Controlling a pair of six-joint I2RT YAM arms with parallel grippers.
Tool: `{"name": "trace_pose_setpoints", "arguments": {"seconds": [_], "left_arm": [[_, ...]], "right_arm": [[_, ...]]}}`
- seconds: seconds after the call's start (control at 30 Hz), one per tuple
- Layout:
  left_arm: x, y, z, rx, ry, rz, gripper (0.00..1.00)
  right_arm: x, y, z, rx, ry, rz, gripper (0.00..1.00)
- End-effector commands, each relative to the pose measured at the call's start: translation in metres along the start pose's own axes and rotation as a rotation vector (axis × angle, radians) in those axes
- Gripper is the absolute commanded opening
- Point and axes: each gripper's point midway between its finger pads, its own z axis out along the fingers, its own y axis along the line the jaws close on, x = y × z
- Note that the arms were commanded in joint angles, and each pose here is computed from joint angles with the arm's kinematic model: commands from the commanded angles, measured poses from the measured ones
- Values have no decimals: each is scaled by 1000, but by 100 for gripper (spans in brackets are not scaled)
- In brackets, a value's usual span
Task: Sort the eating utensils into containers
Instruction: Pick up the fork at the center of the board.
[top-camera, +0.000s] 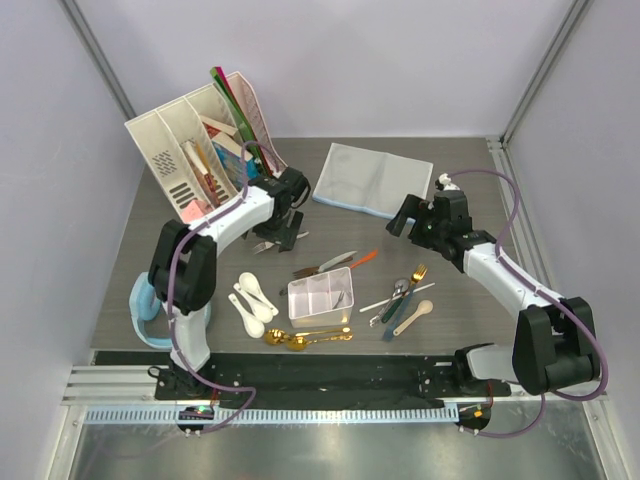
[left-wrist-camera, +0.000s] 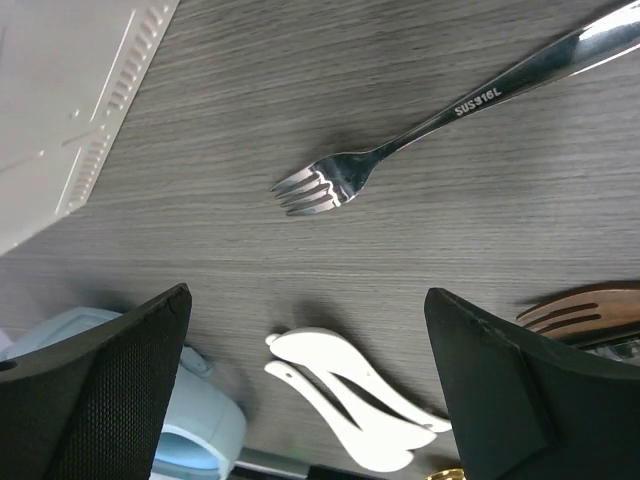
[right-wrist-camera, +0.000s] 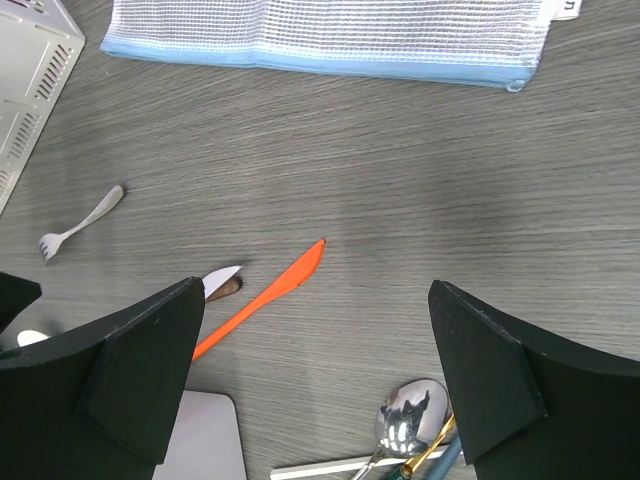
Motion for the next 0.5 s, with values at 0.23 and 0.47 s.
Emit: {"name": "trace_pose_setpoints", "arguments": {"seconds": [0.23,0.47], "left_arm": [[-17,-20,18,65,49,276,97],[-21,-31,32,106,15,355,97]], "right_arm": [[2,12,3,-66,13,2,100],[1,15,4,-79,20,4,100]]}}
